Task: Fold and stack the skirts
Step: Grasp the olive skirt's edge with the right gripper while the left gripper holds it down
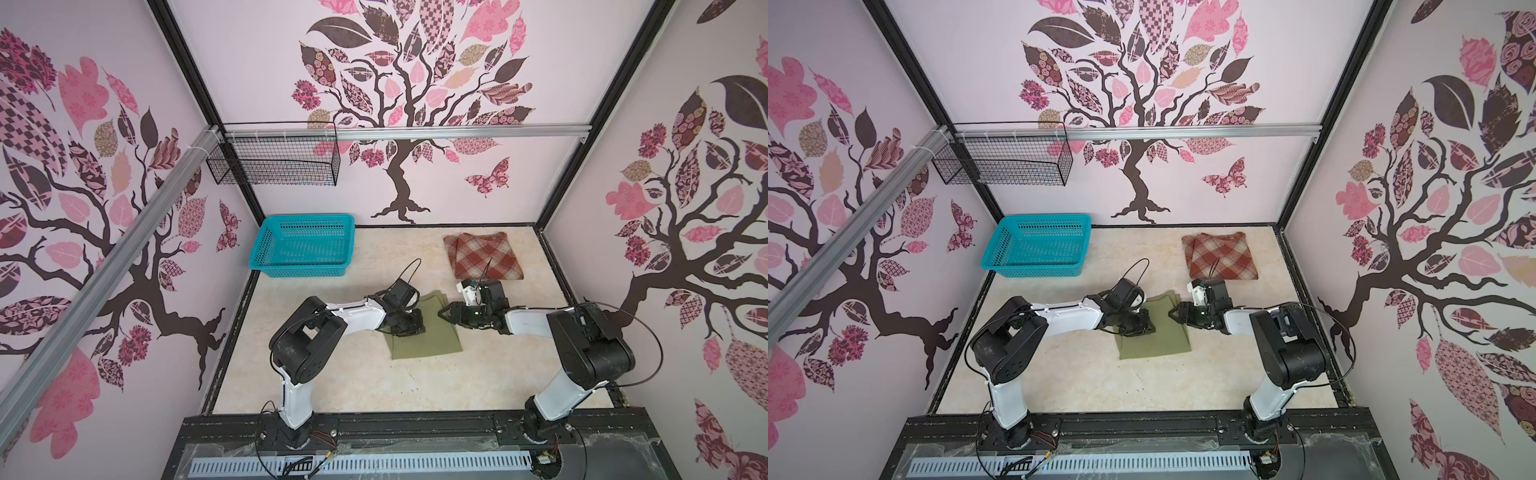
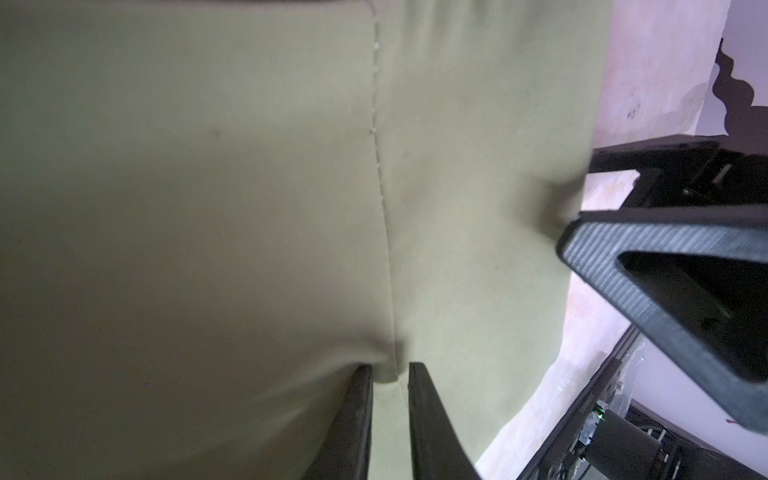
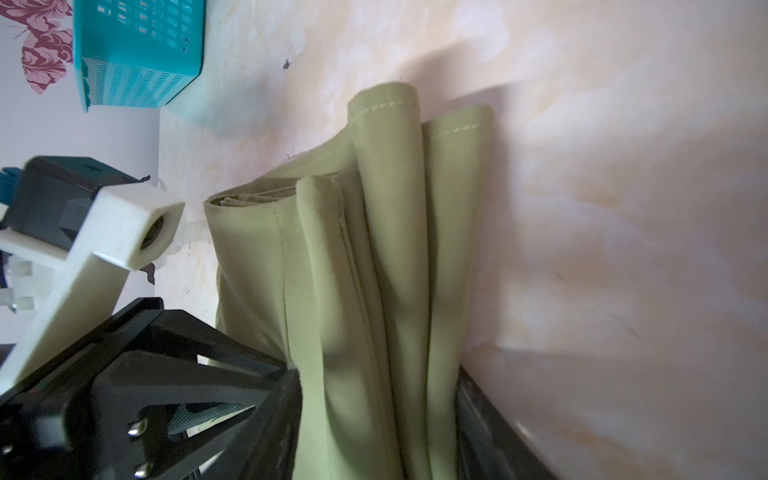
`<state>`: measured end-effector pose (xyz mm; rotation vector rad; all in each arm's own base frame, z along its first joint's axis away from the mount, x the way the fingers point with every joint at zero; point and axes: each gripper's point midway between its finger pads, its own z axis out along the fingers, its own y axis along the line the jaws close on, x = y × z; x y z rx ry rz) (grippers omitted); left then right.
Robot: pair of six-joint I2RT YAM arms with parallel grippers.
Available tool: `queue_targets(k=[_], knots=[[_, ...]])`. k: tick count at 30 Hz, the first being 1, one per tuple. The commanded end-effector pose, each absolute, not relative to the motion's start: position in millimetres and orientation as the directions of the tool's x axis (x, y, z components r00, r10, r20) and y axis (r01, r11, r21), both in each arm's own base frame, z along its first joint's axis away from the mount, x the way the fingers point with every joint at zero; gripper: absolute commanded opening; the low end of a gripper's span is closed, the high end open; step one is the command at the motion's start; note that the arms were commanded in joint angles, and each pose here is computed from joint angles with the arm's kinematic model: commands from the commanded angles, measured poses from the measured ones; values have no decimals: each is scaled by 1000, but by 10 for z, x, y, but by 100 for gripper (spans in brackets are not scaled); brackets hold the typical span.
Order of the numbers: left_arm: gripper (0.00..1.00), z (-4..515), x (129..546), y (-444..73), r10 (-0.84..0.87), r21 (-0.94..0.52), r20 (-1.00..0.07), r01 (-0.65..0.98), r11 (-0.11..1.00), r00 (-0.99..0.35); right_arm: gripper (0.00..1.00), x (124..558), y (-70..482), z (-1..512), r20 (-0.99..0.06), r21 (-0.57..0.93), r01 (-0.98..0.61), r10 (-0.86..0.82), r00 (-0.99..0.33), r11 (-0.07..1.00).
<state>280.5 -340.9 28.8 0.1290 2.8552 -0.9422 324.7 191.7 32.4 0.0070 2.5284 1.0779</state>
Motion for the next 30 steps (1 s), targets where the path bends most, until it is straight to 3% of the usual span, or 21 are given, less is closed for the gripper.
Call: queue_targets(k=[1, 5, 14, 22, 24, 26, 28, 30], knots=[[20, 222, 2810, -3397, 50, -562, -147, 125, 818, -988, 59, 2802, 1811, -245, -134, 627, 15, 127, -983, 779], [20, 217, 2808, -3387, 47, -560, -148, 123, 819, -988, 58, 2826, 1855, -260, -132, 637, 16, 129, -983, 771], [20, 223, 2810, -3376, 44, -557, -153, 123, 821, -987, 44, 2876, 1913, -208, -141, 661, 11, 138, -980, 751], [21, 224, 2807, -3367, 42, -556, -154, 121, 822, -987, 47, 2879, 1923, -214, -137, 664, 10, 136, -981, 747], [20, 222, 2805, -3365, 41, -556, -153, 120, 822, -987, 36, 2884, 1934, -205, -138, 672, 10, 139, -981, 741], [20, 237, 2810, -3368, 38, -558, -155, 119, 821, -987, 16, 2915, 1951, -166, -147, 681, 6, 145, -979, 732], [20, 282, 2824, -3374, 38, -561, -165, 125, 818, -986, 2, 2969, 1966, -87, -169, 687, -8, 150, -974, 726], [20, 344, 2848, -3368, 30, -562, -179, 127, 817, -983, 0, 3050, 1975, 37, -206, 689, -28, 159, -966, 724]])
